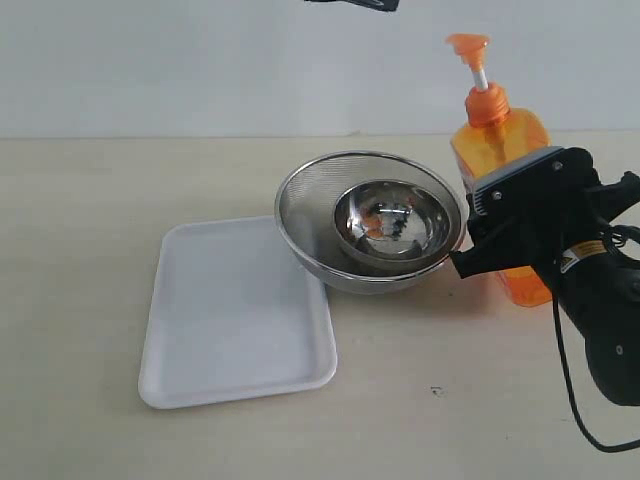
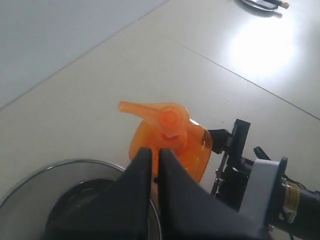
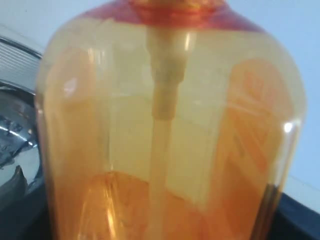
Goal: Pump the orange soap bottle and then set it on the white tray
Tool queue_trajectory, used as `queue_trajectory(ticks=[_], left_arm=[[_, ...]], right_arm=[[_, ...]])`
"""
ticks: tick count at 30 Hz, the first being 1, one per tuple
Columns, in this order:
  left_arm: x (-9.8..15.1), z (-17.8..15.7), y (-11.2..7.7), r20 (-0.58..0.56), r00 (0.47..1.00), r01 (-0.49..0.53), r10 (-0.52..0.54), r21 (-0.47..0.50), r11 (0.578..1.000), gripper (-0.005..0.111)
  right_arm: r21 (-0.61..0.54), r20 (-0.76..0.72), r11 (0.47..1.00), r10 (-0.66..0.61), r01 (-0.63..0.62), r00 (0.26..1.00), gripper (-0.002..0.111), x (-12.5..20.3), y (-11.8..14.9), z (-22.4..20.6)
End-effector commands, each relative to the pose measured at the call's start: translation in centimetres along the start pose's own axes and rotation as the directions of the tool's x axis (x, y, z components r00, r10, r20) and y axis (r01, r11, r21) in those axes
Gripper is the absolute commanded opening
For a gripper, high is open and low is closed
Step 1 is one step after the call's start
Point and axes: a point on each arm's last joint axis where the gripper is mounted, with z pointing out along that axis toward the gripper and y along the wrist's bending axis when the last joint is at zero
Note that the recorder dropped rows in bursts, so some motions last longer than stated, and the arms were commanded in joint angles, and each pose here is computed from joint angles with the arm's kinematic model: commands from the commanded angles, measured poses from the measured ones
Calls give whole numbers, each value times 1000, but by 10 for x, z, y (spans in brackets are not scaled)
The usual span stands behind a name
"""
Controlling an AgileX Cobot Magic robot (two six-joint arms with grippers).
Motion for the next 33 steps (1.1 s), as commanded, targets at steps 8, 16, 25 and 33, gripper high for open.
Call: queue_trajectory(ticks=[8, 16, 25, 33], left_arm=[[-11, 9, 6, 166, 986, 3, -1, -12, 1000, 5], [-6, 17, 10, 153, 988, 19, -17, -11, 1000, 5], [3, 59, 16, 109, 994, 11, -14, 29, 1000, 5], [-10, 73, 13, 146, 989, -36, 30, 37, 999, 5]], right_arm=[[17, 140, 1000, -28, 26, 990, 0, -17, -3, 1], [17, 140, 999, -30, 28, 990, 0, -17, -3, 1], [16, 141, 999, -35, 33, 989, 0, -17, -2, 1], [1, 136, 999, -43, 43, 990, 0, -17, -1, 1]])
